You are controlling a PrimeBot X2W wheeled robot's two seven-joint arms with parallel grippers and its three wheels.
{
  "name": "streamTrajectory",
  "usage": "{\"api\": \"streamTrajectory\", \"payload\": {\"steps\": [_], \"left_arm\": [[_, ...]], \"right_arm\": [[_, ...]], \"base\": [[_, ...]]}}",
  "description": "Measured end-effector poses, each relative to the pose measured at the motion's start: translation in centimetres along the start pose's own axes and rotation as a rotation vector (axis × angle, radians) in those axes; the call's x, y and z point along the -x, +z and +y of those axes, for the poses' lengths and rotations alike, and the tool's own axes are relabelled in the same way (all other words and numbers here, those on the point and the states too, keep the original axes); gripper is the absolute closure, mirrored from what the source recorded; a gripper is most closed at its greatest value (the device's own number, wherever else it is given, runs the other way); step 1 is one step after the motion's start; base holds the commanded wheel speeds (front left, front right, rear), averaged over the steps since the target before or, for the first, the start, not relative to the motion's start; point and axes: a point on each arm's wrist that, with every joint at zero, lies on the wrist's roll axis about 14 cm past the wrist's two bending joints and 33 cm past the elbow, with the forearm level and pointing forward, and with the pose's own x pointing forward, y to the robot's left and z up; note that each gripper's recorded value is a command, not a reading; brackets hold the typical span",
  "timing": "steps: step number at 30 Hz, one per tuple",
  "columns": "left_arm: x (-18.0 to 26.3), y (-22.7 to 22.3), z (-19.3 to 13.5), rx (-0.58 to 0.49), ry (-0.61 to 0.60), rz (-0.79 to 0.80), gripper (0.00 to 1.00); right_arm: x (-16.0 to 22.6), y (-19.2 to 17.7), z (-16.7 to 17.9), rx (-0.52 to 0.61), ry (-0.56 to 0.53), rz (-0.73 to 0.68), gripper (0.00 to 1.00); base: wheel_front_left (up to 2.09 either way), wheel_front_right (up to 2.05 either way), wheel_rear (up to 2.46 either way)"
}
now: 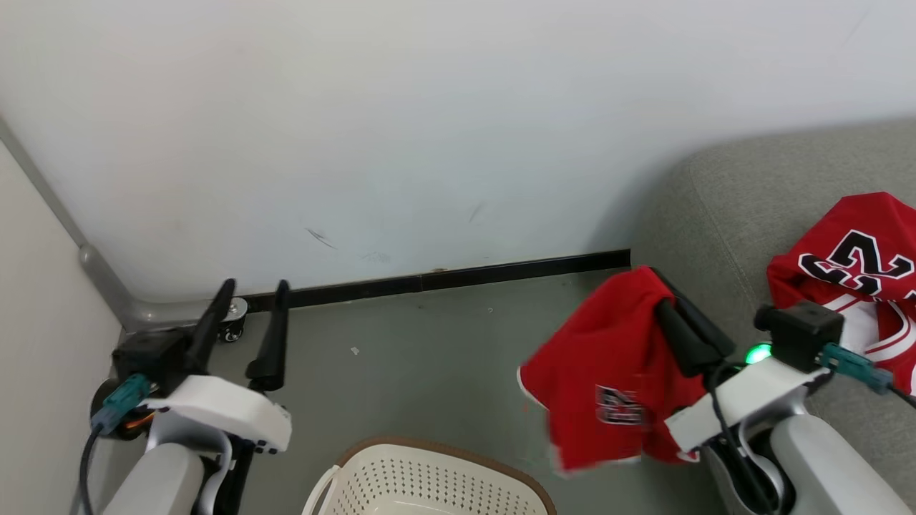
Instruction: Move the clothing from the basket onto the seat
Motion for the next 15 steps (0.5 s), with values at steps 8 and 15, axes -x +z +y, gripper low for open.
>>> {"api": "streamTrajectory", "payload": {"steps": [8, 15], "left_arm": [[1.8, 0.8, 4.7, -0.023, 0.14, -0.059, 0.0], [4.0, -0.7, 6.6, -0.046, 0.198, -0.019, 0.0]], "right_arm": [[1.8, 0.4, -3.8, 0.015, -0.117, -0.005, 1.0], [3.2, 0.8, -4.9, 0.017, -0.17, -0.02, 1.0]], "base": [[0.0, 0.0, 0.0], [0.0, 0.0, 0.0]]}}
